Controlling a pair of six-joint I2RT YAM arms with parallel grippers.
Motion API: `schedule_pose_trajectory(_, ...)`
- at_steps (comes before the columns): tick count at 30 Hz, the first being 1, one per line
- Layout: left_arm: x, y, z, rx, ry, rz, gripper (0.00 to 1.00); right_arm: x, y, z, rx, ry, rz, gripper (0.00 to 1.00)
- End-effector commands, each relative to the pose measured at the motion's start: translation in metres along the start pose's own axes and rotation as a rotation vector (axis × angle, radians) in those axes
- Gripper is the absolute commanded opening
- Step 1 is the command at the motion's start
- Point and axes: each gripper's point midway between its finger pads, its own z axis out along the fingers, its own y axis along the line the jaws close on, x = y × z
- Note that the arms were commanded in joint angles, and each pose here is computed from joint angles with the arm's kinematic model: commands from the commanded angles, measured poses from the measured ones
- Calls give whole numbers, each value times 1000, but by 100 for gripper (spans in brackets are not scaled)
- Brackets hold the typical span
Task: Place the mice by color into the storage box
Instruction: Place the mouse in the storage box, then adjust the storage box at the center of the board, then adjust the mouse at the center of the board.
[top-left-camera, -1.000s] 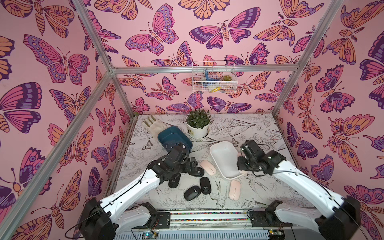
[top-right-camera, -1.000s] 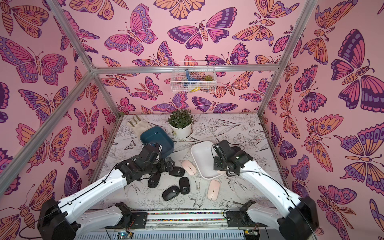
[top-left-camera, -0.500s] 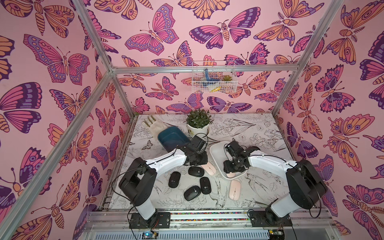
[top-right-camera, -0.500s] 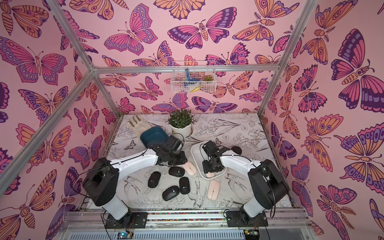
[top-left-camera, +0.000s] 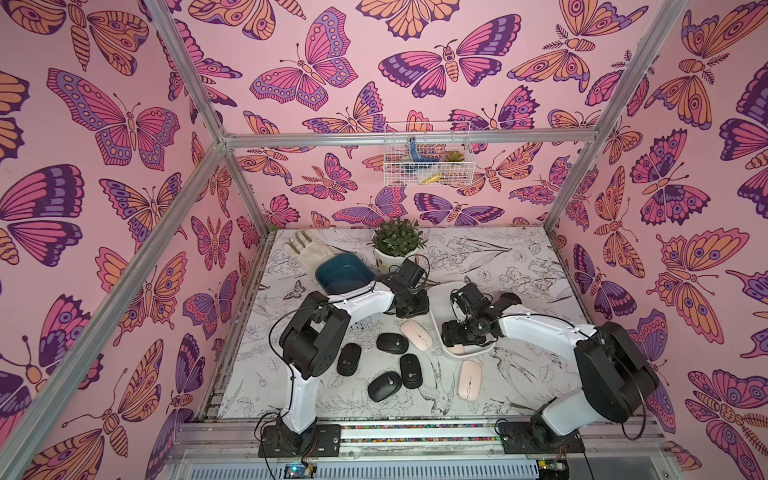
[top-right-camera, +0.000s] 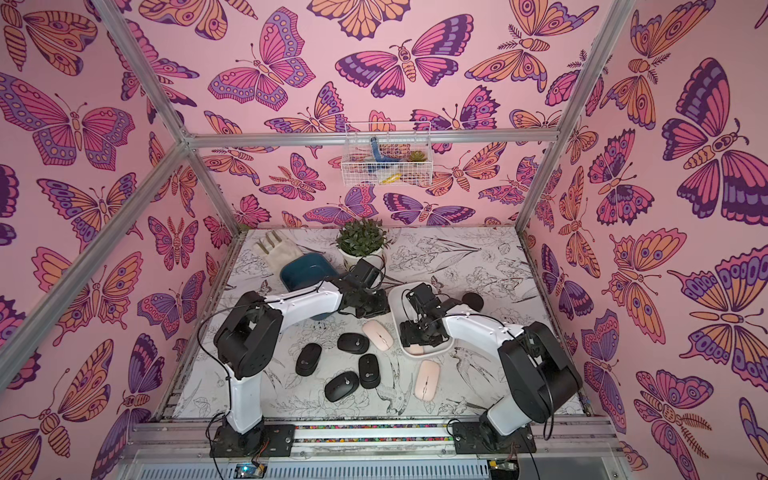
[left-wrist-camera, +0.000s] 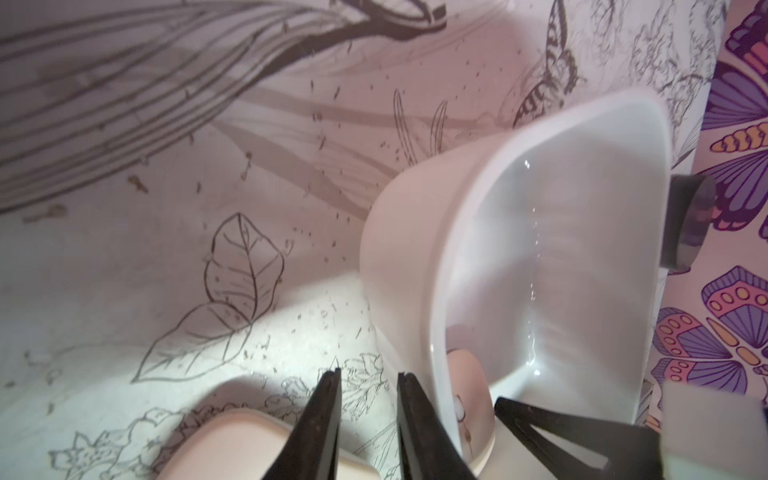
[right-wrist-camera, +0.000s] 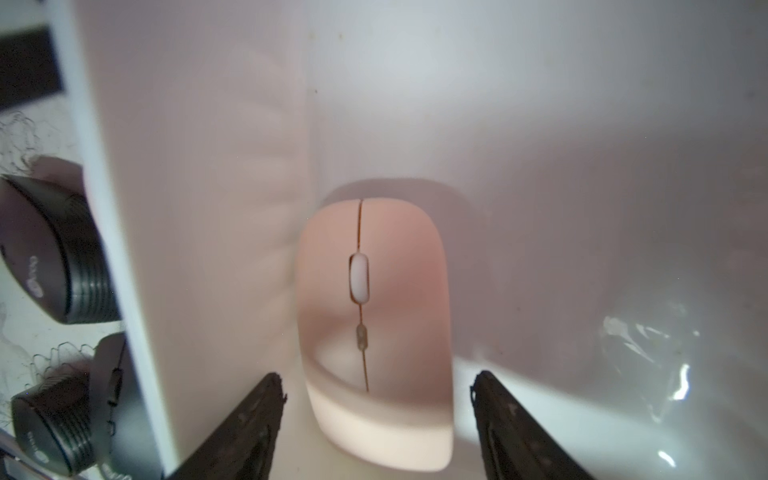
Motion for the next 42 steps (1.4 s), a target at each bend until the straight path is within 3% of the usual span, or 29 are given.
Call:
schedule_pose_trajectory(1,-16,-4,7,26,-3,8,30,1,-4,-23,11,-52,61,80)
schedule_pose_trajectory(7,-31,-26,13,109,-7,30,34,16,-3,-73,-46,-143,102,82)
schedule_pose_trajectory(11,-37,-40,13,166,-10,33,37,48,-3,-90,-71,-115,109,75)
schedule_pose_trajectory(15,-41,-39,-3,172,-35,34,43,88,-15,-88,-5,-46,118,58)
schedule_pose_trajectory(22,-23,-6,-81,101,-163,61,75,136,-31,-67,106,-25,171,21)
schedule_pose_trajectory(27,8,0,-137,93,-241,103,80,141,-48,-53,177,-66,207,8)
schedule_pose_trajectory(34,44,3,-188,83,-292,153,80,141,-39,-23,207,-30,179,2)
schedule_pose_trajectory(42,63,21,-207,55,-313,126,80,142,-19,-9,169,-33,145,1)
